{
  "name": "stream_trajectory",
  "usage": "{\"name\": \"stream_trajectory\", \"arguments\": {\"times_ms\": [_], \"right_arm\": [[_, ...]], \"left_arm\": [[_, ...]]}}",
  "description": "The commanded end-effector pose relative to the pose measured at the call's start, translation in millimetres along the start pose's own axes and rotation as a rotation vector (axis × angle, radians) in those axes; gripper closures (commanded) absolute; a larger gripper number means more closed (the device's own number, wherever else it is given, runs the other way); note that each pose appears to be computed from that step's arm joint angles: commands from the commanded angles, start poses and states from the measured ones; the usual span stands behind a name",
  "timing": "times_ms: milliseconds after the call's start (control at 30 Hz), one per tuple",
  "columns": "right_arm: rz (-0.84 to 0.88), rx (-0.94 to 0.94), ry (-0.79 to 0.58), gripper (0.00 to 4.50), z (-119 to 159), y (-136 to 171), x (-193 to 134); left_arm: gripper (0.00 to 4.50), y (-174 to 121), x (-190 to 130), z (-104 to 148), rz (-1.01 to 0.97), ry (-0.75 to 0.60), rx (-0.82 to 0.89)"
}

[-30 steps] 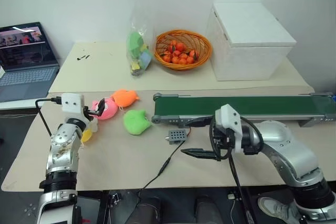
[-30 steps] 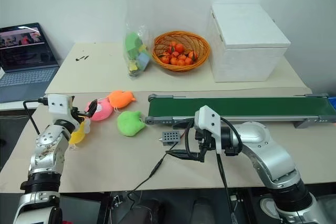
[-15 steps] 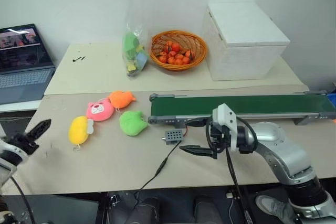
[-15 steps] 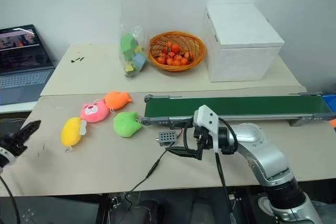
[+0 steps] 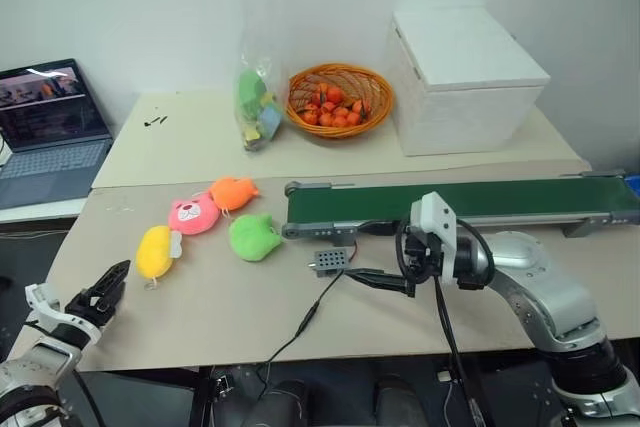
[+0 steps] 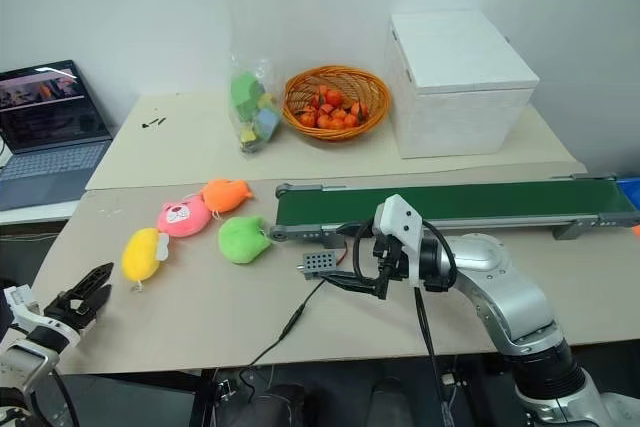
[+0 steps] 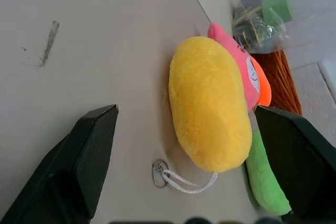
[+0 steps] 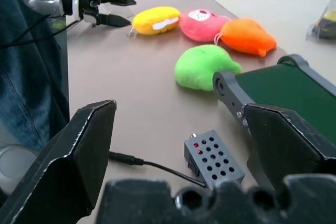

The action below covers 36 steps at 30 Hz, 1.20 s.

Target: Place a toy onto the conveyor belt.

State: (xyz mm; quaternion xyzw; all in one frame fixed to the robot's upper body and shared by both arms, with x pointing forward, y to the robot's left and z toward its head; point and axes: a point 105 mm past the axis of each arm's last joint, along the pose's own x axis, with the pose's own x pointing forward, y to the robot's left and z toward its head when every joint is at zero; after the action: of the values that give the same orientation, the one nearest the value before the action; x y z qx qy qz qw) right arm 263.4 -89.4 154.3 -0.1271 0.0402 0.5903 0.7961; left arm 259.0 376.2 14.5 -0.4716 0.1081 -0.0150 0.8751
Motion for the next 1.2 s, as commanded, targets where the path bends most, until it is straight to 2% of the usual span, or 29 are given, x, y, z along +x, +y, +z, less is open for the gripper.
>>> {"name": "stream_trajectory", "arguments": {"times_ms": [33, 400, 1033, 1133, 1200], "right_arm": [[-0.012, -0.031, -0.030, 0.00, 11.4, 0.4, -2.8], [-0.031, -0.022, -0.031, 0.00, 9.9, -0.8, -3.0], [-0.058, -0.029, -0.016, 0.00, 3.9, -9.5, -1.6], [-0.058, -0.030, -0.018, 0.00, 4.1, -9.7, -1.4], [-0.058, -0.030, -0.019, 0.00, 4.0, -10.0, -1.1]], "left_arm": [[0.07, -7.5, 21.2, -29.7, -0.029, 0.097, -0.039], [0.07, -55.1, 54.7, -22.2, -0.161, 0.104, 0.020], [0.07, -42.8, 50.8, -23.2, -0.103, 0.002, -0.013], [0.87, -42.8, 51.5, -22.2, -0.102, -0.003, -0.012], [1.61, -43.4, 52.5, -21.7, -0.102, -0.006, -0.009]]}}
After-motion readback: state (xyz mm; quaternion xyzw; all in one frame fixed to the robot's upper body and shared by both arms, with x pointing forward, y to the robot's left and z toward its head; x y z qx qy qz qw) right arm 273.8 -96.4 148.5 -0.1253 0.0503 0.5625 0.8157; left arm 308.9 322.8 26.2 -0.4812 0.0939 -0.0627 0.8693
